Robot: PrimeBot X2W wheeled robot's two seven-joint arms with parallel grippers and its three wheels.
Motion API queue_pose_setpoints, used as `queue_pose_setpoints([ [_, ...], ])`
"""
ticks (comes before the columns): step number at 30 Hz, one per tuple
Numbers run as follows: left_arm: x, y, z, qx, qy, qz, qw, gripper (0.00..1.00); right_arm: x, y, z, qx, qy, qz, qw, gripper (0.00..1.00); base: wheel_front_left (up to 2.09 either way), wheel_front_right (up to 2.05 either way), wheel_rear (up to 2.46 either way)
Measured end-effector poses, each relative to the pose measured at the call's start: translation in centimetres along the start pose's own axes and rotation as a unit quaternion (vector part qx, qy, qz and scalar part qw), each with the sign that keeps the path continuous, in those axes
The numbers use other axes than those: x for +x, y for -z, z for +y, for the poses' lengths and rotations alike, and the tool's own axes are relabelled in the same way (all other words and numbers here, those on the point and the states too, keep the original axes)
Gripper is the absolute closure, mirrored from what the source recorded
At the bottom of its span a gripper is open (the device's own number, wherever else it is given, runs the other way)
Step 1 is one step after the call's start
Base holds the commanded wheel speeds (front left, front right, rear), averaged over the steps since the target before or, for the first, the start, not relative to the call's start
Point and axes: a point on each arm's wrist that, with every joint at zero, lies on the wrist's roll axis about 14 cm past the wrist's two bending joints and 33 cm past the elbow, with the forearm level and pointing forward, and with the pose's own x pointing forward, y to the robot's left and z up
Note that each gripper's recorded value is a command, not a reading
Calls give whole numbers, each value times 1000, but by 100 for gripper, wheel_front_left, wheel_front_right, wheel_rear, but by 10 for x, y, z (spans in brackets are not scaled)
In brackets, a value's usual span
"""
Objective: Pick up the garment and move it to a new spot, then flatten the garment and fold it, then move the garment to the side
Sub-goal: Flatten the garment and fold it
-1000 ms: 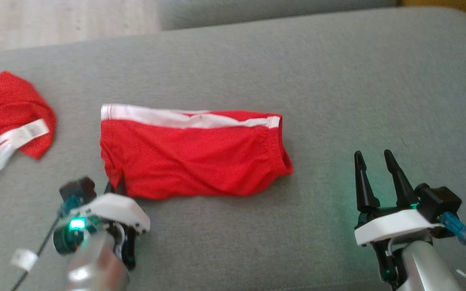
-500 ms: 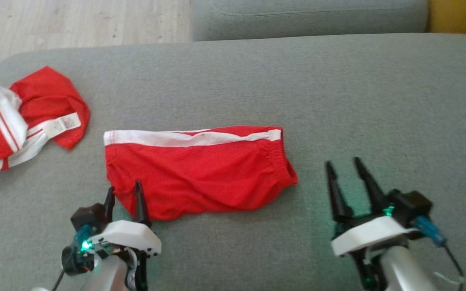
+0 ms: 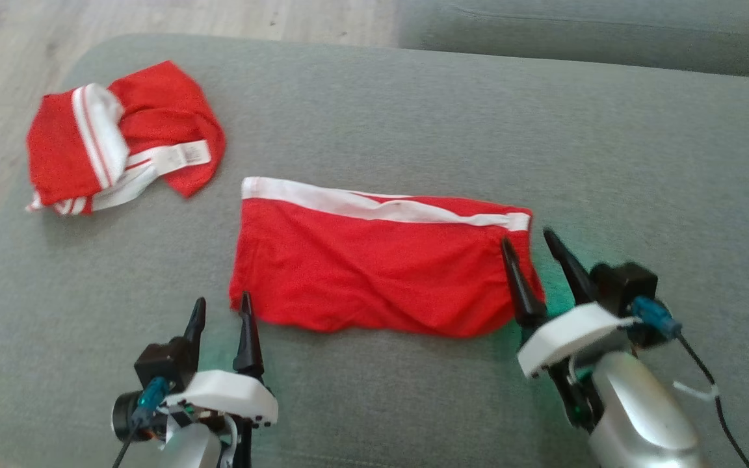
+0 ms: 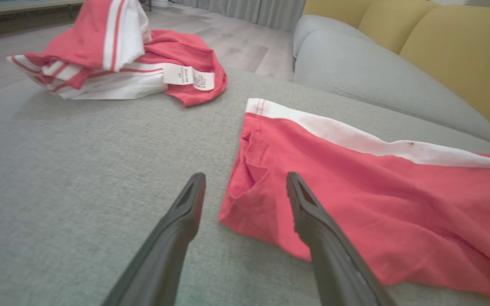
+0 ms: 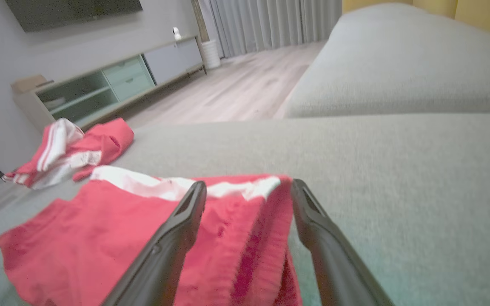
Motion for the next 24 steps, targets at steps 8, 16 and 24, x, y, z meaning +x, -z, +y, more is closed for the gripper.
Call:
queue_pose_setpoints([
  [8, -4, -7, 13, -1, -19, -13, 1000, 0, -8, 59, -21, 14, 36, 96, 995, 0, 0, 0, 0],
  [16, -1, -11, 15, 2, -23, -18, 1000, 0, -9, 70, -13, 62, 33, 109, 992, 100, 0, 0, 0],
  [24, -4, -5, 17, 3, -26, -12, 1000, 0, -10, 65, -26, 117, 69, 94, 986, 100, 0, 0, 0],
])
